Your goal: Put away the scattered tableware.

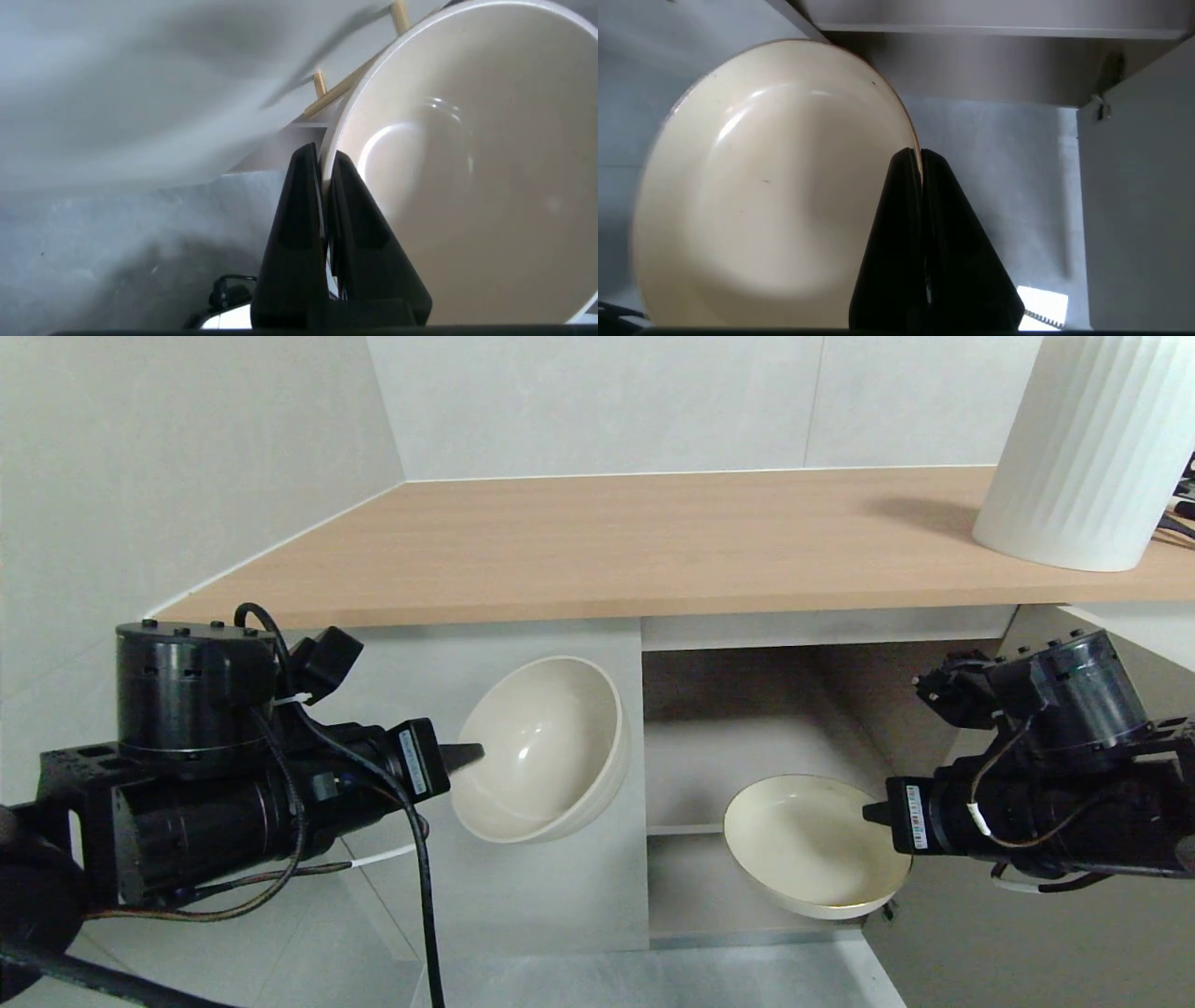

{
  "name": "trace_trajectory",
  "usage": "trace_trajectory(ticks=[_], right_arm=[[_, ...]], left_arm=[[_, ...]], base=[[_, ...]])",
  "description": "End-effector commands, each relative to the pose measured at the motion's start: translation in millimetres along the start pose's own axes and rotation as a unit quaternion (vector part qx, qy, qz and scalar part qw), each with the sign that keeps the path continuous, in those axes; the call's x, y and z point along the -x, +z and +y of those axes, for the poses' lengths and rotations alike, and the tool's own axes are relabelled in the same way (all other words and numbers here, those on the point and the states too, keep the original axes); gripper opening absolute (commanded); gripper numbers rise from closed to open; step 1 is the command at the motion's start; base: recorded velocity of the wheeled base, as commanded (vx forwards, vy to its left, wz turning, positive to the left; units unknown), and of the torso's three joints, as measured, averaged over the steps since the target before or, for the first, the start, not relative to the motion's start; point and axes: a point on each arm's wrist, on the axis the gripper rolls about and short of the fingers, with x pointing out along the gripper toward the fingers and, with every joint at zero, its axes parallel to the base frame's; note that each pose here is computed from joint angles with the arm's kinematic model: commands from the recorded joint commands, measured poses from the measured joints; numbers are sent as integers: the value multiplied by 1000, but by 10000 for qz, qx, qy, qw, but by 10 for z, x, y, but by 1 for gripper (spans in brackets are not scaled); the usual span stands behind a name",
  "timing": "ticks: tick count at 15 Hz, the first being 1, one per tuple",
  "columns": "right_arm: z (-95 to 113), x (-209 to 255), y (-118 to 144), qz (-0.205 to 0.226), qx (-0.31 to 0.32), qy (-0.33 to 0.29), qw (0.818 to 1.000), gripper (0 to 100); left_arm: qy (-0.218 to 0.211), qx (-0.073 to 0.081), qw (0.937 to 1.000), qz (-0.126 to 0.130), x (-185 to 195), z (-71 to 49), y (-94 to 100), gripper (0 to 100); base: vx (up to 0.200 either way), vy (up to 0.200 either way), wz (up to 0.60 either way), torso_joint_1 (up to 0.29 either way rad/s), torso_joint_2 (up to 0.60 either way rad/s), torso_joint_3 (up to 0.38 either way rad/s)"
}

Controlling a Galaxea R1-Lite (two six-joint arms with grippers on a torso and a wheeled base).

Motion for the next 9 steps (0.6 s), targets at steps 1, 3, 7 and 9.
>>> trace_trajectory(ticks=[1, 3, 7, 9], right_arm=[[-3, -26, -5, 36, -2, -20, 10000, 0], [-3, -35, -8, 50, 0, -26, 10000, 0], [-30, -130, 1, 62, -43, -87, 9999, 0], [-66, -317, -22, 205, -66, -215, 9995, 0]], left_arm=[[-4, -4, 10000, 23, -9, -4, -10, 0], [-10, -4, 10000, 27, -9, -4, -11, 0], [-2, -11, 10000, 77, -27, -5, -33, 0], [-4, -20, 9999, 126, -45, -9, -53, 0]], base=[[0, 0, 0, -27, 85, 41], [0, 0, 0, 0, 0, 0], [0, 0, 0, 0, 0, 0], [0, 0, 0, 0, 0, 0]])
